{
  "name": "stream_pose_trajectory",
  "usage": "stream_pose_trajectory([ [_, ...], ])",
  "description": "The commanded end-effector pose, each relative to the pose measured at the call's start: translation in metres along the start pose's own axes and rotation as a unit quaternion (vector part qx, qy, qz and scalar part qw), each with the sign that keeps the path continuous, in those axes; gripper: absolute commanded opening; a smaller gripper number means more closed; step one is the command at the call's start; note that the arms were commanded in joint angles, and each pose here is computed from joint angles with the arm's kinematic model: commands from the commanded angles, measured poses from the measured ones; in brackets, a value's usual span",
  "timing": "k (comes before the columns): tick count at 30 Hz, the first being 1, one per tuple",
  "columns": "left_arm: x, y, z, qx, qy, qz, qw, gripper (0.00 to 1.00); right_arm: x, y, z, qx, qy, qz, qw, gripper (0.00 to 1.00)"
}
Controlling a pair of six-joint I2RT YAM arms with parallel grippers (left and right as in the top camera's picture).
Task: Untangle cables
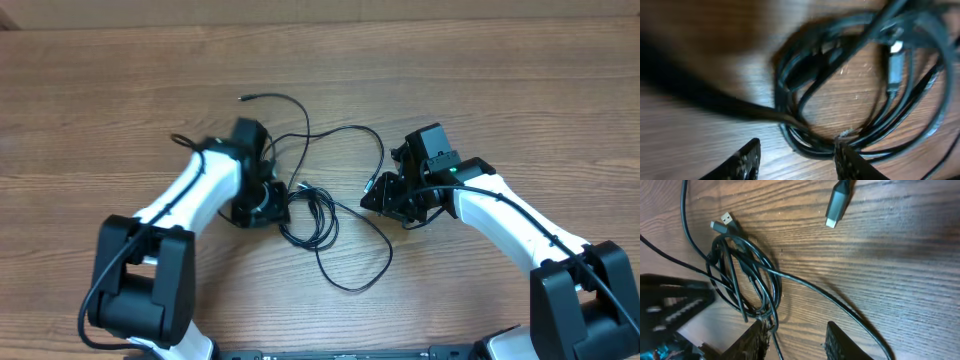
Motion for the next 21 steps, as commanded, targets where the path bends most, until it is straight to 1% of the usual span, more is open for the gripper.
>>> stream_pose_trajectory([
  [1,0.014,0.007,-0.006,-0.027,-0.002,-0.024,0.999,0.40,0.000,0.001,0.000,0.005,-0.005,0.006,1.000,0.36],
  [2,0.017,0.007,-0.007,-0.026,-0.002,-0.033,0.999,0.38,0.000,0.001,0.001,0.005,-0.012,0.010,1.000,0.37],
  [4,0.021,0.004,-0.011,-0.013,0.004,-0.051,0.999,0.28,0.000,0.002,0.003,0.005,-0.022,0.015,1.000,0.37],
  [5,0.021,0.003,-0.012,-0.003,0.006,-0.057,0.998,0.17,0.000,0.003,0.003,0.005,-0.024,0.017,1.000,0.37],
  [6,0.021,0.001,-0.013,0.007,0.009,-0.062,0.998,0.08,0.000,0.003,0.003,0.007,-0.024,0.020,0.999,0.37],
  [7,0.020,0.000,-0.014,0.012,0.011,-0.066,0.998,0.04,0.000,0.004,0.002,0.009,-0.023,0.023,0.999,0.37],
  [10,0.016,-0.003,-0.015,0.015,0.018,-0.070,0.997,0.04,0.002,0.012,0.000,0.027,-0.004,0.042,0.999,0.37],
  [12,0.014,-0.005,-0.019,0.046,0.046,-0.063,0.996,0.04,0.006,0.017,0.001,0.038,0.020,0.045,0.998,0.37],
  [14,0.010,-0.005,-0.025,0.081,0.085,-0.054,0.992,0.04,0.012,0.021,0.005,0.034,0.018,0.044,0.998,0.37],
  [18,-0.004,-0.008,-0.037,0.139,0.168,-0.041,0.975,0.04,0.025,0.028,0.017,0.033,0.012,0.035,0.999,0.37],
  [21,-0.018,-0.013,-0.044,0.159,0.211,-0.043,0.964,0.04,0.031,0.031,0.018,0.054,0.044,0.015,0.997,0.31],
])
Point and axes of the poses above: each gripper's point midway between its finger pads, its own x axis out along the fingers, its own z axis along the line the jaws close on, y = z × x, the point moved 10 cm from there along -x, back along the fingers, and after that the axes turned 6 degrees about -x, right-handed, at the moved point
